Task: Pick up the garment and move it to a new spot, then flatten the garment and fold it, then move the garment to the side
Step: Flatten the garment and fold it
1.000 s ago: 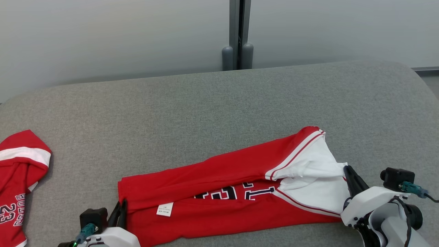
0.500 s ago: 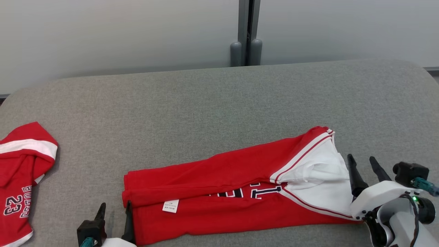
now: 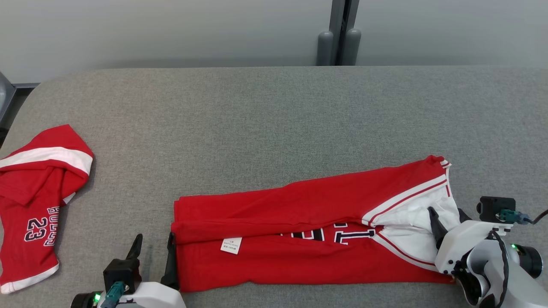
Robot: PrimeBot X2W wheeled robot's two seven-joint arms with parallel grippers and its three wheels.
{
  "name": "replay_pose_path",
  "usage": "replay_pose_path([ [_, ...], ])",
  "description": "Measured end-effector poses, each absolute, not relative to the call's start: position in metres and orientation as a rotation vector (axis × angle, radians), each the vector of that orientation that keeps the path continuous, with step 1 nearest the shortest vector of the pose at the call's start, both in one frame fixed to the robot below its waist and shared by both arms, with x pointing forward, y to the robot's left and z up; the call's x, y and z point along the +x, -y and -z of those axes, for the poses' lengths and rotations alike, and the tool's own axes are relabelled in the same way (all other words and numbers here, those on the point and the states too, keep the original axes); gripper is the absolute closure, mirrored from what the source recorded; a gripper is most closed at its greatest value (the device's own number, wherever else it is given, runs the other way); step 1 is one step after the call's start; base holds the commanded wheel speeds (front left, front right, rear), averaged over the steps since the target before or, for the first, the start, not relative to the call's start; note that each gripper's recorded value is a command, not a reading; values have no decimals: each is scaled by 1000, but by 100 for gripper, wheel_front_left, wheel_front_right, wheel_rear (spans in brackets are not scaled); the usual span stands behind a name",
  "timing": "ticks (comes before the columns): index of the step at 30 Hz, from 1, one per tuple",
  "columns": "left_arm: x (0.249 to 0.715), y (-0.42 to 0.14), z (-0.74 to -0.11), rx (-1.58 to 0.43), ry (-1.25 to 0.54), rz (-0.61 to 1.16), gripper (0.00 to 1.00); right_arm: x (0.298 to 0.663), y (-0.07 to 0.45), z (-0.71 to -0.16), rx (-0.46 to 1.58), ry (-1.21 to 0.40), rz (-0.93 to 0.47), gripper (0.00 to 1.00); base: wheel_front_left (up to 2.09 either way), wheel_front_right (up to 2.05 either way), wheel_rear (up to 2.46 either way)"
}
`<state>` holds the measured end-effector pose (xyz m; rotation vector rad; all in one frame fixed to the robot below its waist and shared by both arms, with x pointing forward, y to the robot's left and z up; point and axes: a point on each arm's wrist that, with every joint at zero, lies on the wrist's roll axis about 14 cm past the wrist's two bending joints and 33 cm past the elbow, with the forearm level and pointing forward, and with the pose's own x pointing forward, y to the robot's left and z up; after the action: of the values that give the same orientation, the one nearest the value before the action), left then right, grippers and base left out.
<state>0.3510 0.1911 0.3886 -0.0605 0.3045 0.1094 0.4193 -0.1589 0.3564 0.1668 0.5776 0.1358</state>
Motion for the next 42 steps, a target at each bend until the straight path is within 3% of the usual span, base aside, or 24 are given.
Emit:
replay_pose_path([
  [2, 355, -190, -393, -66, -291, -107, 0, 418, 156, -353, 171, -596, -139, 0, 0, 0, 0],
  [4, 358, -187, -396, -66, -278, -99, 0, 418, 155, -352, 185, -605, -139, 92, 0, 0, 0],
  [5, 359, -186, -397, -66, -276, -95, 0, 418, 154, -352, 194, -605, -137, 100, 0, 0, 0],
  [20, 366, -161, -407, -71, -244, -21, 0, 424, 196, -388, 227, -409, -13, 100, 0, 0, 0],
  [30, 359, -150, -411, -88, -238, 8, 0, 415, 111, -431, 303, -273, -252, 100, 0, 0, 0],
  [42, 341, -159, -417, -92, -218, -15, 0, 378, -21, -447, 429, -373, -620, 100, 0, 0, 0],
])
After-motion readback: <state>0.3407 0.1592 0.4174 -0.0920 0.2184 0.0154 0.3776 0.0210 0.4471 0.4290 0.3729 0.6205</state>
